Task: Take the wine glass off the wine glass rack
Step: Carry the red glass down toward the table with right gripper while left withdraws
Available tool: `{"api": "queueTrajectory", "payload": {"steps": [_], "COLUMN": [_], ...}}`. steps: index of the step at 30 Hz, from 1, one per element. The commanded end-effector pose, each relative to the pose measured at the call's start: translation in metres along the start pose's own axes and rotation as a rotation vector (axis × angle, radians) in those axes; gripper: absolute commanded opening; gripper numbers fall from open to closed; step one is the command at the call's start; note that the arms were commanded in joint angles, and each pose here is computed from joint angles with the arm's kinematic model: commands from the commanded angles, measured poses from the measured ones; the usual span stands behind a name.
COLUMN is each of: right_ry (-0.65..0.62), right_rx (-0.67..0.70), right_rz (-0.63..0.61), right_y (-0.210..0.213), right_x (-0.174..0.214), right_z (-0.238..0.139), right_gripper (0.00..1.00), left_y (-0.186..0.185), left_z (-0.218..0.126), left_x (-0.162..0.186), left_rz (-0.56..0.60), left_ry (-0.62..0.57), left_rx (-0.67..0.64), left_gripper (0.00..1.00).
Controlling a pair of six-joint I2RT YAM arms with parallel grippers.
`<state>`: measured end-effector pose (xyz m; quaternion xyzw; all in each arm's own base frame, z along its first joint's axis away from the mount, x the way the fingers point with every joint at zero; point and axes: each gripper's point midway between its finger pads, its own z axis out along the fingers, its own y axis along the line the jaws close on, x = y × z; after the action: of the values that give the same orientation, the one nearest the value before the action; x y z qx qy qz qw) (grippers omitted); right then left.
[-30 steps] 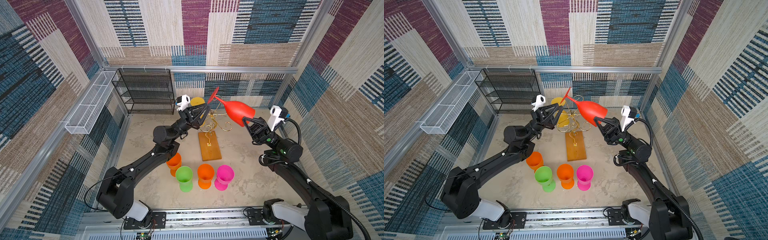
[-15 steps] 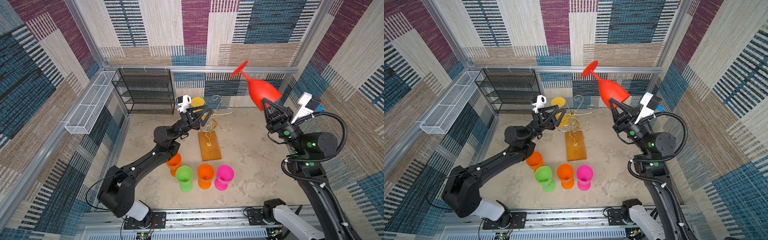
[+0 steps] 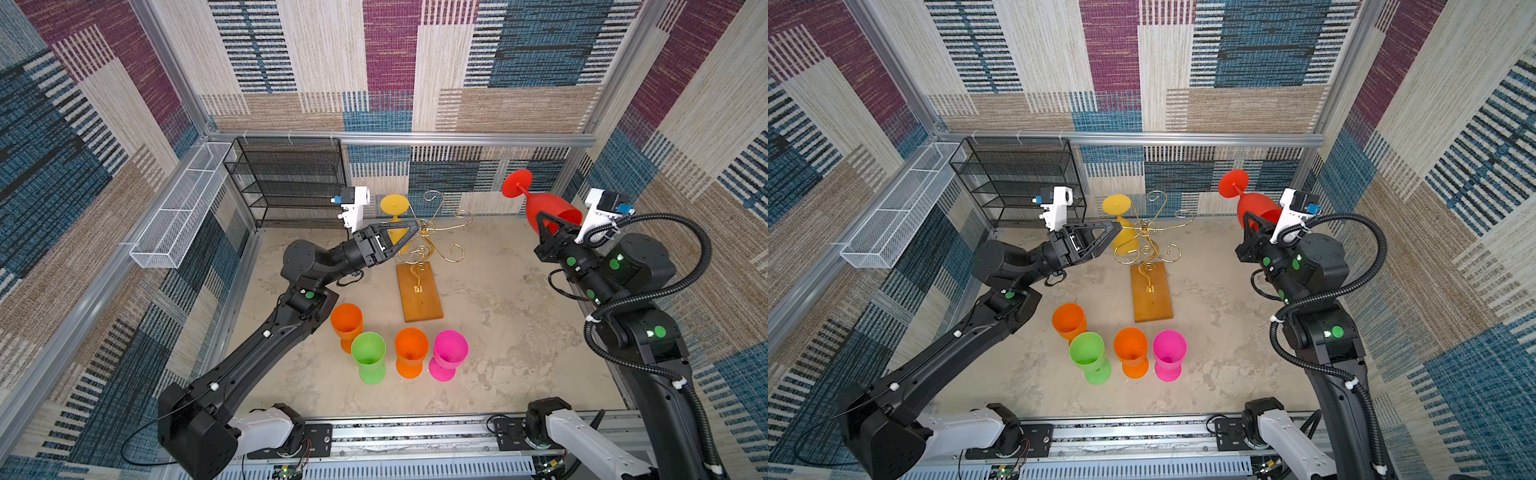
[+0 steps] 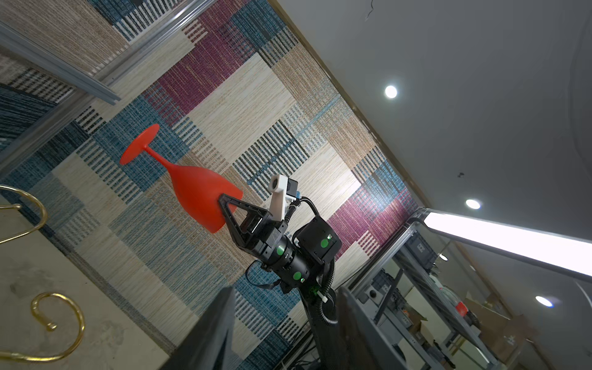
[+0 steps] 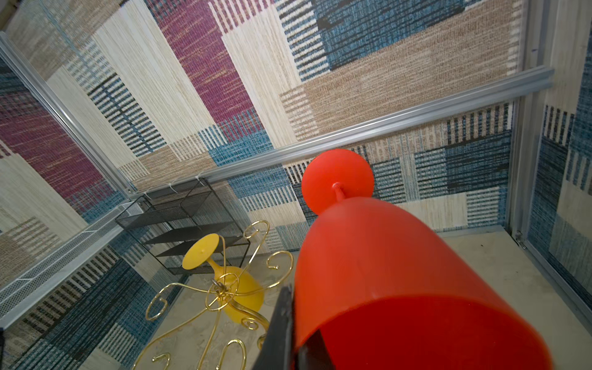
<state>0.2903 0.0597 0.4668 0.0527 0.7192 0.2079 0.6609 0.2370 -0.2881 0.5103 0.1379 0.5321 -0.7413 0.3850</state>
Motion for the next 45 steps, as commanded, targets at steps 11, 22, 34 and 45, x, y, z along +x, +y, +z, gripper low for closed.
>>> {"api": "queueTrajectory", "payload": {"steps": [11,22,34,45], "right_ry": [0.38,0.737,1.006,1.111], "right_rx": [0.082,0.056,0.058,0.121], "right_rz": [0.004,0.033,-0.017,-0.1], "right_y": [-0.033,-0.041,-0.035,-0.044], "right_x": [0.109,0.195,0.267,0.293], "right_z": [0.01,0.0,-0.028,-0.034], "right_gripper": [0.0,0.0,0.0,0.0], "left_y": [0.004,0.01,0.017,0.021], "left_z": [-0.043,-0.06,-0.059,-0.059], "left_x": [0.011,0.02,0.023,0.027], "left_rz": [0.312,0.356,0.337,0.316], "left_ry": [0.051,0.061,0.072,0.078], "left_rx": [-0.313,-0.376,-0.375,-0.368], "left_gripper": [0.54,0.54,0.54,0.53]}}
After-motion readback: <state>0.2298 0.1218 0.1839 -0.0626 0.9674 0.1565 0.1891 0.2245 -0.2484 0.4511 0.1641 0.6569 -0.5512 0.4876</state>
